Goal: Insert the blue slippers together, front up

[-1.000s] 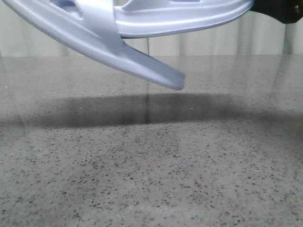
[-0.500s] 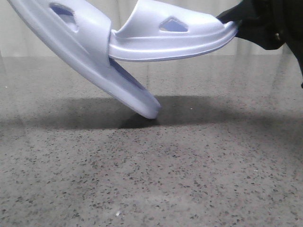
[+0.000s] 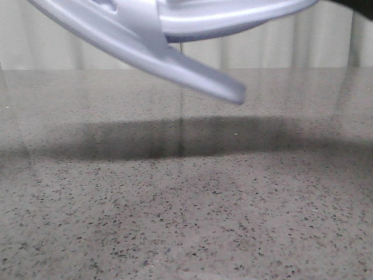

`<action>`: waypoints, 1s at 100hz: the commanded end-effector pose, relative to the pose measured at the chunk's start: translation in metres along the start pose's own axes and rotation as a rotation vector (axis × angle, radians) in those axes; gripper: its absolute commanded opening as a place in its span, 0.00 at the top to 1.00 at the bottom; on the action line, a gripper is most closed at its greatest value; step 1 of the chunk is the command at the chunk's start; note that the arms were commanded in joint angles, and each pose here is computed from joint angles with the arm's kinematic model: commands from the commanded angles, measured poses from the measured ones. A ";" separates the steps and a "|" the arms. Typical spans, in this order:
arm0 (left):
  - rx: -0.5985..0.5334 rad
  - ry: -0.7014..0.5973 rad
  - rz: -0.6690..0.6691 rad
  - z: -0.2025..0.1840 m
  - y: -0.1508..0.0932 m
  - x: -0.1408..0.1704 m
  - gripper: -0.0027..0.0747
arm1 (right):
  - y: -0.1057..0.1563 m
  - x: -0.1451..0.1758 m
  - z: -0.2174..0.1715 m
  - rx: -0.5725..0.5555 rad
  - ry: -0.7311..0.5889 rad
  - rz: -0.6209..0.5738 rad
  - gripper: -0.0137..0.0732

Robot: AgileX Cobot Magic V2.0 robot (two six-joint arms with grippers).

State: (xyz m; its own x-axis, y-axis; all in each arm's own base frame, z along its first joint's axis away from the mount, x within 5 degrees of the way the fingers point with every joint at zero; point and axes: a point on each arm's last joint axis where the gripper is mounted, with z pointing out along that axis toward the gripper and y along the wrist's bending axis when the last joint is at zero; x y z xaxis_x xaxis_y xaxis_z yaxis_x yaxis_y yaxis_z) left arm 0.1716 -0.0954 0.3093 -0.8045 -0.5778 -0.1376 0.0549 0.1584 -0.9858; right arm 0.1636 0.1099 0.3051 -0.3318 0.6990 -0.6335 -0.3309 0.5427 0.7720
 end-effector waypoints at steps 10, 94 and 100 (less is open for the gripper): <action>0.170 0.176 -0.044 0.000 -0.024 0.017 0.94 | 0.026 -0.029 -0.018 -0.133 -0.119 -0.173 0.49; 0.128 0.108 -0.043 0.001 -0.020 0.011 0.94 | 0.033 -0.085 -0.086 -0.080 -0.486 -0.406 0.49; 0.119 0.099 -0.035 0.002 -0.019 0.010 0.94 | 0.034 -0.086 -0.086 -0.081 -0.491 -0.407 0.49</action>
State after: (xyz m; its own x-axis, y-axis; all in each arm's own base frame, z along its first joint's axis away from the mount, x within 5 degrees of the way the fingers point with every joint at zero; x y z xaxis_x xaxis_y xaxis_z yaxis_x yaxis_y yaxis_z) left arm 0.1638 -0.1039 0.3071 -0.8622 -0.4906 -0.1258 0.0608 0.1462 -0.9874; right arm 0.1090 0.0332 0.3630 0.1573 0.5888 -0.7928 -0.4018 0.7715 0.4932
